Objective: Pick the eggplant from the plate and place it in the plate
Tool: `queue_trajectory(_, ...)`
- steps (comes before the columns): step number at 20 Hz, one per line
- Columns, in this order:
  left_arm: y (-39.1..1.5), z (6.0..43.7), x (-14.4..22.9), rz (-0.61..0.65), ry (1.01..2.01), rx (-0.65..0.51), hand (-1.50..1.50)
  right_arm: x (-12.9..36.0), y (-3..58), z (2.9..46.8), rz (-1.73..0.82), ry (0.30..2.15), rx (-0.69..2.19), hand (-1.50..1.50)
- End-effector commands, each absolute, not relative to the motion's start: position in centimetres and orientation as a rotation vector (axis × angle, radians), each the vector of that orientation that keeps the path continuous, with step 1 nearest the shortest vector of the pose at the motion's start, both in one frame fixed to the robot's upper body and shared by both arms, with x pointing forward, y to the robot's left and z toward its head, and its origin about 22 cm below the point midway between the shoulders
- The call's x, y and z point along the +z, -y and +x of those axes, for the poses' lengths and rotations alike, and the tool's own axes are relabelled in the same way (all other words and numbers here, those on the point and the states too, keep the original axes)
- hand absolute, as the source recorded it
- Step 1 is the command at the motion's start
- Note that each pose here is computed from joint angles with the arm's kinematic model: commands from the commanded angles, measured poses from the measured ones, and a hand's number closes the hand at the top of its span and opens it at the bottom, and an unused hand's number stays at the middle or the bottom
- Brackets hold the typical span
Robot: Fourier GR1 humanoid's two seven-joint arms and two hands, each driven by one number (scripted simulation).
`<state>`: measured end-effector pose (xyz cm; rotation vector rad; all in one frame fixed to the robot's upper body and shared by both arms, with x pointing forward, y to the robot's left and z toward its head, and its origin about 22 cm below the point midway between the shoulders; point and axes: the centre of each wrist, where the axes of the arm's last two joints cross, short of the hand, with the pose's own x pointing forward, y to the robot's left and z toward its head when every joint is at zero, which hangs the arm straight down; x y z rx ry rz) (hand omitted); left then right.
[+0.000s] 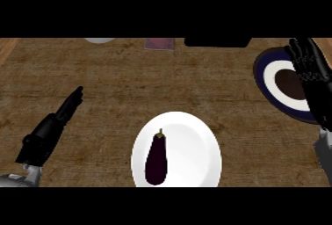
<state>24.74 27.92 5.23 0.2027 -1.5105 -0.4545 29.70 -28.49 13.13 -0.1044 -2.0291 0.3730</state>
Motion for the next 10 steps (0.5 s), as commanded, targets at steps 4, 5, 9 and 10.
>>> queue_trajectory(4,-28.0,26.4,4.4,0.189,1.498,-0.252,0.00,9.5,20.9,31.7,0.246,1.739,0.488,1.50)
queue_trajectory(5,-28.4,26.6,4.9,0.207,1.508,-0.207,0.00,7.8,19.0,31.2,0.342,1.669,0.493,1.50)
queue_trajectory(9,-27.8,26.2,2.6,0.167,1.417,-0.114,0.00,5.4,20.2,29.8,-0.152,1.733,0.566,-1.50)
queue_trajectory(10,-27.8,26.5,3.4,0.176,1.426,-0.108,0.00,3.7,19.7,29.5,-0.049,1.716,0.352,-1.50)
